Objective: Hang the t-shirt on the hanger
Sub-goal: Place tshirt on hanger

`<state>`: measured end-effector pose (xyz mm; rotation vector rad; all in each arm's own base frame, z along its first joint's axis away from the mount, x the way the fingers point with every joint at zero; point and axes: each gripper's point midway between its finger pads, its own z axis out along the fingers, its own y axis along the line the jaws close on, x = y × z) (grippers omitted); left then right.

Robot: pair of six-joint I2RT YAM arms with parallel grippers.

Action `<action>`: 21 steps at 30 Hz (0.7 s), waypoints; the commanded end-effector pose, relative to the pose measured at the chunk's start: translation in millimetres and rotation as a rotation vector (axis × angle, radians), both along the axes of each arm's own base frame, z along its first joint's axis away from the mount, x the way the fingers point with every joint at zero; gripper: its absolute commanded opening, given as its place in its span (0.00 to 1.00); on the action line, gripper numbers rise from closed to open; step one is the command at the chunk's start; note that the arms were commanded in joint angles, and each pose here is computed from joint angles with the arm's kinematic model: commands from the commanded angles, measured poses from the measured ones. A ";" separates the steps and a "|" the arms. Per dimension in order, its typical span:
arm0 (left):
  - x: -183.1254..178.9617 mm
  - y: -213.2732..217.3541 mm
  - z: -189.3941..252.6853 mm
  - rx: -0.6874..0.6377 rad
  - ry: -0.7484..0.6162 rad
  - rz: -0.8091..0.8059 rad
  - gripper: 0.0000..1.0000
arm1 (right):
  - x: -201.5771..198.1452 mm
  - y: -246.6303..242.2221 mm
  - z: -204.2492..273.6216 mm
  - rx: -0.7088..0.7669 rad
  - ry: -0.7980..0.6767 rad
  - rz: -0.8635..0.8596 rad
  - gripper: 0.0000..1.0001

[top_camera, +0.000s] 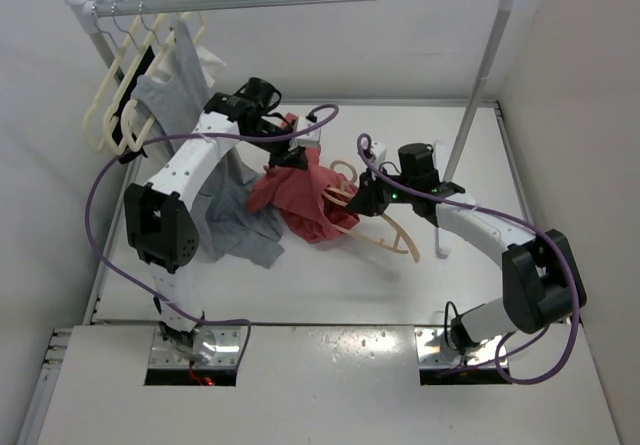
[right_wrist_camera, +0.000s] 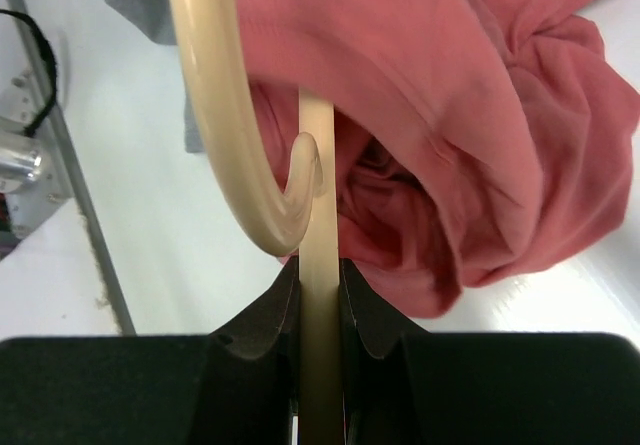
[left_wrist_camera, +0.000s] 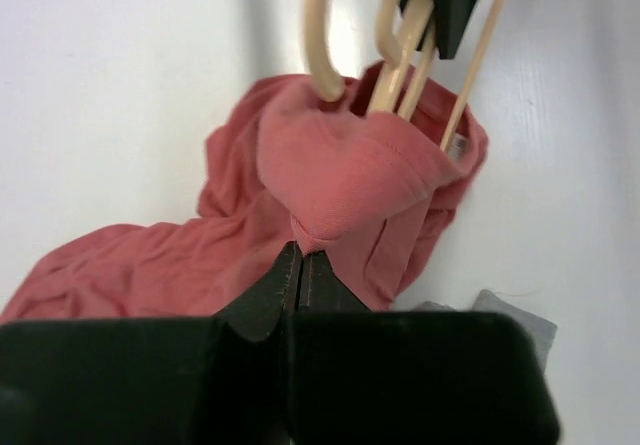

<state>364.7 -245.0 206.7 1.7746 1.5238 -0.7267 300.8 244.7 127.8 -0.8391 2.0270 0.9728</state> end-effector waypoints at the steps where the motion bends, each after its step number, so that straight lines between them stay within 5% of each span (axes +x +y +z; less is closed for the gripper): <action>1: 12.8 1.7 50.5 -0.114 -0.083 0.021 0.00 | 2.5 -1.6 -1.3 -0.039 -0.044 0.025 0.00; 10: 54.5 -3.8 29.5 -0.042 -0.092 0.173 0.00 | 6.6 -1.6 6.8 -0.066 -0.087 0.030 0.00; 18: 112.4 -2.1 1.2 0.098 -0.181 0.474 0.17 | 2.5 17.1 36.2 0.002 -0.155 0.102 0.00; 21: 114.3 -2.6 1.7 0.109 -0.192 0.496 0.37 | 3.0 17.8 41.4 0.013 -0.164 0.097 0.00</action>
